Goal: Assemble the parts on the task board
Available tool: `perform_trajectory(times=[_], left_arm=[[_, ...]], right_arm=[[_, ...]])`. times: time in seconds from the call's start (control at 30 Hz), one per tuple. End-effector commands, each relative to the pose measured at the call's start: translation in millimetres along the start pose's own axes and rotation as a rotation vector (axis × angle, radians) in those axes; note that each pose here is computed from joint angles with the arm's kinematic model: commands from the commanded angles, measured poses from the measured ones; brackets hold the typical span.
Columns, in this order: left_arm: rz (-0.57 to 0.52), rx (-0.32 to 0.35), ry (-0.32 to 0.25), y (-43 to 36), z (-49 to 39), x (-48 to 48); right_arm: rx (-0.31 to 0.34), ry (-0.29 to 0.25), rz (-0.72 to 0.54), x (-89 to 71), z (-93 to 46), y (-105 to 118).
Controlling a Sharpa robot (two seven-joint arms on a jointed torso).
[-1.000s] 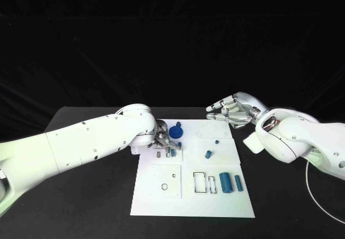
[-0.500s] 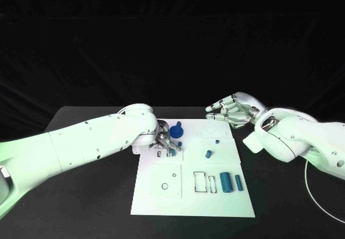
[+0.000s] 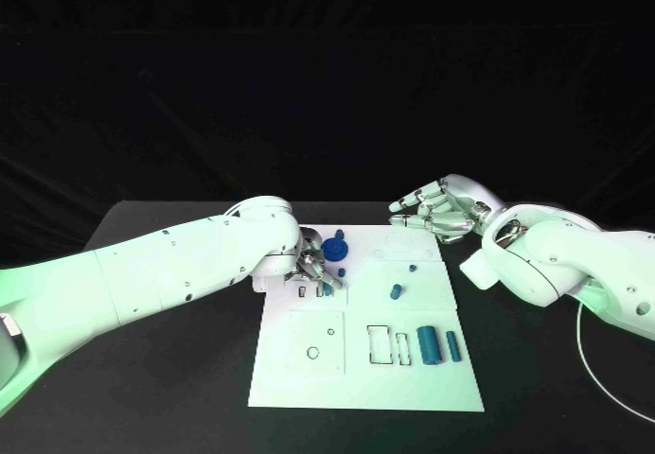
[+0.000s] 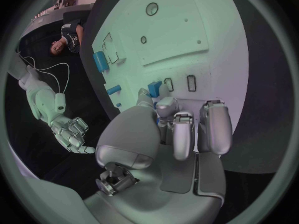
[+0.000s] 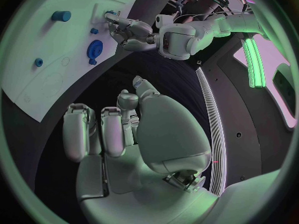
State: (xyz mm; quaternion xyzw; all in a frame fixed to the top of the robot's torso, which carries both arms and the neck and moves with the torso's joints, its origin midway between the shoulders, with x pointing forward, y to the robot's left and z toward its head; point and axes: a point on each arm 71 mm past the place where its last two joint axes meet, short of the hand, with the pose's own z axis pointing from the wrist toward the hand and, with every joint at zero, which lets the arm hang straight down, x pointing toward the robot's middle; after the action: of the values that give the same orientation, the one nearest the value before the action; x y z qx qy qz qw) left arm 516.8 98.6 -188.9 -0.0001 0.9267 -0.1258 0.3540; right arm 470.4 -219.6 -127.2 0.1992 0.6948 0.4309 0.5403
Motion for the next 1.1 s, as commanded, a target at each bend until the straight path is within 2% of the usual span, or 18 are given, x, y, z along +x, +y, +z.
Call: perform_trajectory(times=[0.03, 0.3, 0.5, 0.67, 0.93, 1.1], left_arm=[[0.004, 0.004, 0.018, -1.7, 0.4, 1.5], [-0.007, 0.008, 0.020, -2.3, 0.8, 1.6], [-0.010, 0.019, 0.031, -1.2, -2.2, 3.8], [-0.043, 0.028, 0.014, 4.1, -6.9, 3.3], [-0.111, 0.030, -0.057, 14.0, -12.6, -0.5], [-0.140, 0.030, -0.084, 19.5, -13.6, 2.1]], right_arm=[[-0.004, 0.016, -0.010, 1.5, 0.2, 0], [-0.005, 0.020, -0.010, 2.0, 0.3, 0], [-0.015, 0.026, -0.008, 4.6, -0.3, 3], [-0.015, 0.027, -0.008, 4.6, -0.6, 2], [-0.013, 0.023, -0.006, 3.5, -0.1, 1], [-0.003, 0.031, 0.018, 4.1, 0.6, -1]])
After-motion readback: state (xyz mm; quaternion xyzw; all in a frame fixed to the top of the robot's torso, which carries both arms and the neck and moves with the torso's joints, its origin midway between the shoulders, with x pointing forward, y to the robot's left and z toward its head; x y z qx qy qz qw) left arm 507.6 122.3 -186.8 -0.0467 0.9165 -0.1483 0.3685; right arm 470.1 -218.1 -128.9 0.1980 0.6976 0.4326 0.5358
